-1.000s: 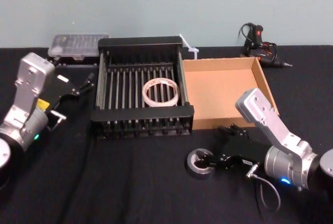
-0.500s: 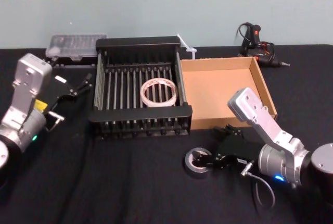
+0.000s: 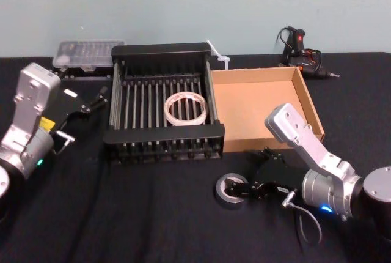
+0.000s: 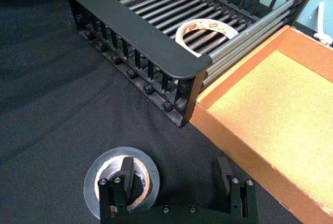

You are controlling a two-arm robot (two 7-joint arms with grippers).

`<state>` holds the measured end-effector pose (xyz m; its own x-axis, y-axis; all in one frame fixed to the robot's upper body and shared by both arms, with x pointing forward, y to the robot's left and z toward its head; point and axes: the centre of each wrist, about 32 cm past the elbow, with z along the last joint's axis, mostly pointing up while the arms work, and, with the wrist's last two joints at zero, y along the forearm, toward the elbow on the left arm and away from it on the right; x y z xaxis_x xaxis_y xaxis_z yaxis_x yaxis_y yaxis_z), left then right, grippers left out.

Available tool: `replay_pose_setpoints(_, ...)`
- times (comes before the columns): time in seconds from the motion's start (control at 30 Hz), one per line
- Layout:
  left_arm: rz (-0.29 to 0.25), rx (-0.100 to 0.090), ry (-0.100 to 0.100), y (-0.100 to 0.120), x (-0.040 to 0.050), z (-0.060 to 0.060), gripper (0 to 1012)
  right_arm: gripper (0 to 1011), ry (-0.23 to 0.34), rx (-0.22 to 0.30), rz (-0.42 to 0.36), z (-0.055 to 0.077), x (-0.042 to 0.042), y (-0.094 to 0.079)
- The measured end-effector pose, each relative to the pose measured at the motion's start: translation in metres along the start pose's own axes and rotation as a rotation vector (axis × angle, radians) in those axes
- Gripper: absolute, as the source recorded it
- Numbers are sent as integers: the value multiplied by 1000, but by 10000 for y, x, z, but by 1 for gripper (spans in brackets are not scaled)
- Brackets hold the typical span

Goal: Pick up the white tape and place it into the black box , Pick up the silver tape and place it into the brown box.

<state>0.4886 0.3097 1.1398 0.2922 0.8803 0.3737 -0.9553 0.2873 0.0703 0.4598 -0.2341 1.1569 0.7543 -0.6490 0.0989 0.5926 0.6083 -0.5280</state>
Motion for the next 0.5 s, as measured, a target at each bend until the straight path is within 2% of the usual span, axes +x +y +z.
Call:
replay_pose_setpoints(0.37, 0, 0, 0, 0, 0, 0, 1001, 1002, 0, -1, -1, 0, 0, -1)
replay_pose_setpoints(0.5, 0, 0, 0, 0, 0, 0, 1002, 944, 0, -1, -1, -1, -1, -1)
